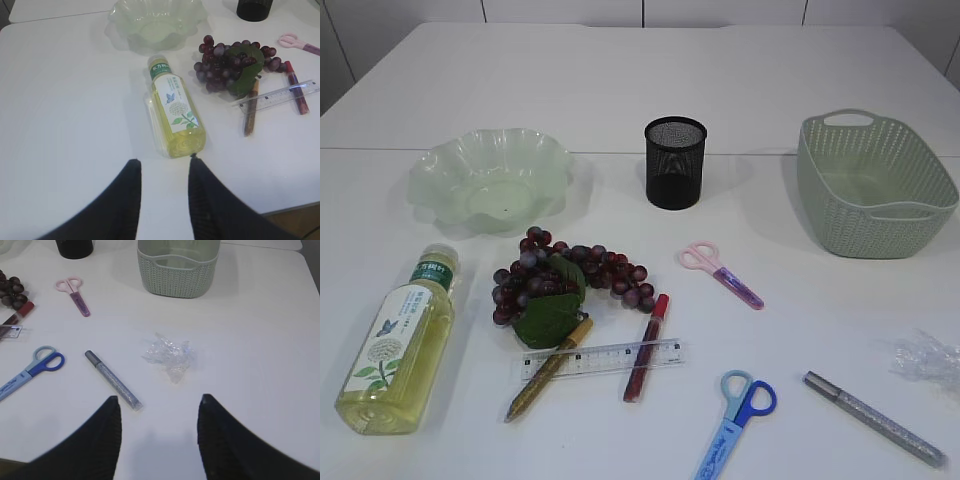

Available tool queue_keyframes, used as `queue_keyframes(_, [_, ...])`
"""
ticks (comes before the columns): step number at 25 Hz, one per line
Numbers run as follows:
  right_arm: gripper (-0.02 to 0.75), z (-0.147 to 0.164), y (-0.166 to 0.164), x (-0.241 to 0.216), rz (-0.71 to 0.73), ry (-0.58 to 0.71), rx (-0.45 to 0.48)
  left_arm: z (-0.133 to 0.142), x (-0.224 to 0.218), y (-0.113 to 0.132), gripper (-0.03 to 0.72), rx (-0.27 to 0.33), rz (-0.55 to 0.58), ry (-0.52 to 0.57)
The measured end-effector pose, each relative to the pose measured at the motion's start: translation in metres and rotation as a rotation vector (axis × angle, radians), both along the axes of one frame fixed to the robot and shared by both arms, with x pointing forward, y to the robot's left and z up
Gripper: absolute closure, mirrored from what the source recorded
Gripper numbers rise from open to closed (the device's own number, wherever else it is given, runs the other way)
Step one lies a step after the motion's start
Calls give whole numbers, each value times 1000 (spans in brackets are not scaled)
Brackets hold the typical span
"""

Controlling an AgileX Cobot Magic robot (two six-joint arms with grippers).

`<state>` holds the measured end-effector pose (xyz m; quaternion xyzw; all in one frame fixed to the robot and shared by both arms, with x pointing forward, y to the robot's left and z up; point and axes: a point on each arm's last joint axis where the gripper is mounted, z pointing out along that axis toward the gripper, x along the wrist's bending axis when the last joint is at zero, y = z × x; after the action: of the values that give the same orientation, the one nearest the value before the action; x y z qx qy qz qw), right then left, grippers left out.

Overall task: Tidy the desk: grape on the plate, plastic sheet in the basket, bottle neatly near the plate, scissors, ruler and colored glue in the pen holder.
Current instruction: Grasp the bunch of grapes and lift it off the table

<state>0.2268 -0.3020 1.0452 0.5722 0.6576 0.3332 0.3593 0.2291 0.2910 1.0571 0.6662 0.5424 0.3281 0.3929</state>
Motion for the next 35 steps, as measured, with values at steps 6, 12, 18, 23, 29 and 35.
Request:
queue_keyframes(6, [340, 0, 0, 0, 0, 0, 0, 0, 0, 0, 452, 0, 0, 0])
queue_keyframes(12, [341, 0, 0, 0, 0, 0, 0, 0, 0, 0, 452, 0, 0, 0])
queue_keyframes(18, [340, 0, 0, 0, 0, 0, 0, 0, 0, 0, 452, 0, 0, 0])
queue_keyframes(23, [341, 0, 0, 0, 0, 0, 0, 0, 0, 0, 452, 0, 0, 0])
queue_keyframes(29, [341, 0, 0, 0, 0, 0, 0, 0, 0, 0, 452, 0, 0, 0])
queue_keyframes(35, [340, 0, 0, 0, 0, 0, 0, 0, 0, -1, 452, -14, -10, 1])
